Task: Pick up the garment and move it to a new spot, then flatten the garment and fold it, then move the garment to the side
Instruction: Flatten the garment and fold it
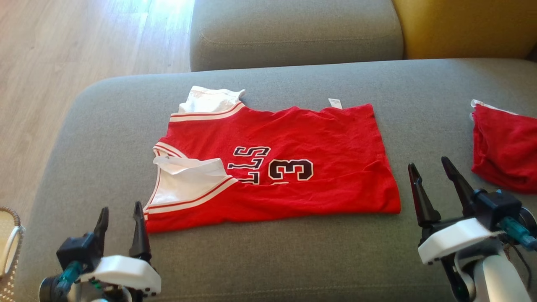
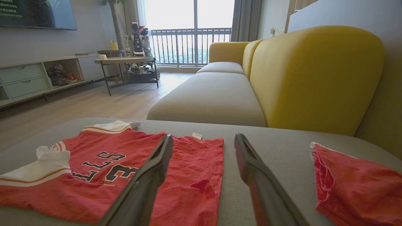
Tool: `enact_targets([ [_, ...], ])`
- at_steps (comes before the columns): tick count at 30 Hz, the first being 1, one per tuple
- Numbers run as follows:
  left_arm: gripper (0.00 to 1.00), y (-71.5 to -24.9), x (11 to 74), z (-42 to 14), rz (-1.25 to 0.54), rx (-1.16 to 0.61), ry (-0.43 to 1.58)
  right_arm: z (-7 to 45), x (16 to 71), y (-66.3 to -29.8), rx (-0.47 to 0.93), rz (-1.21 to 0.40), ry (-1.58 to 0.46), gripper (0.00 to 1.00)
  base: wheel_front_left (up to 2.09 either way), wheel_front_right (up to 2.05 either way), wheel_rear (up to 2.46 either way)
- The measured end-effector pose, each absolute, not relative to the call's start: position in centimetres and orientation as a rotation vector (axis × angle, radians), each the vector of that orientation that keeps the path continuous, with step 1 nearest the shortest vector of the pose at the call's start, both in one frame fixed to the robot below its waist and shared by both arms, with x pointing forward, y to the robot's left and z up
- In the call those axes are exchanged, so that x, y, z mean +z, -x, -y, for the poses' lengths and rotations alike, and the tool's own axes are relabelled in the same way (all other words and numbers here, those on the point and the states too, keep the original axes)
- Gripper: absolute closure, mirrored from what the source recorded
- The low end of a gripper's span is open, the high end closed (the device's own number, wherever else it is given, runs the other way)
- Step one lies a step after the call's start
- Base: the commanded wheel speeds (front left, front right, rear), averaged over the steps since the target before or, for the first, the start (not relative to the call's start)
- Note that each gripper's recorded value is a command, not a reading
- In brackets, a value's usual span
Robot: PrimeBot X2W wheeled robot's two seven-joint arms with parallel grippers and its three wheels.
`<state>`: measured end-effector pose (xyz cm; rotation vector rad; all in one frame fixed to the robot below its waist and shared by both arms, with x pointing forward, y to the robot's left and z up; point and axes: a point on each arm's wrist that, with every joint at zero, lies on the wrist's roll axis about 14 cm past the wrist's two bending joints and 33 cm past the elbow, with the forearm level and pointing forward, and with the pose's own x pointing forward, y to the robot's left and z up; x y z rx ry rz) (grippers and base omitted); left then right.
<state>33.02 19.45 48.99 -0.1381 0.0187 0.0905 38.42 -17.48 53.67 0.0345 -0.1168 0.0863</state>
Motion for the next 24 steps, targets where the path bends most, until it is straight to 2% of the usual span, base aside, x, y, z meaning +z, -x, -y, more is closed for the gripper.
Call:
enact_targets([
  [5, 0.00, -32.9, 47.4, -19.7, -0.064, 0.087, 0.122, 17.2, 53.2, -38.3, 0.092, 0.096, -0.038, 0.00, 0.00, 0.00, 0.00],
  [10, 0.00, -32.8, 43.5, -19.2, -0.211, 0.048, 0.093, 16.1, 51.6, -38.8, 0.124, 0.033, -0.018, 0.00, 0.00, 0.00, 0.00],
  [19, 0.00, -36.7, 40.1, -18.9, -0.388, -0.032, 0.022, 14.5, 51.3, -42.5, 0.170, 0.030, -0.022, 0.00, 0.00, 0.00, 0.00],
  [24, 0.00, -37.7, 38.0, -19.1, -0.478, -0.041, -0.009, 14.6, 50.3, -43.0, 0.165, 0.009, -0.022, 0.00, 0.00, 0.00, 0.00],
])
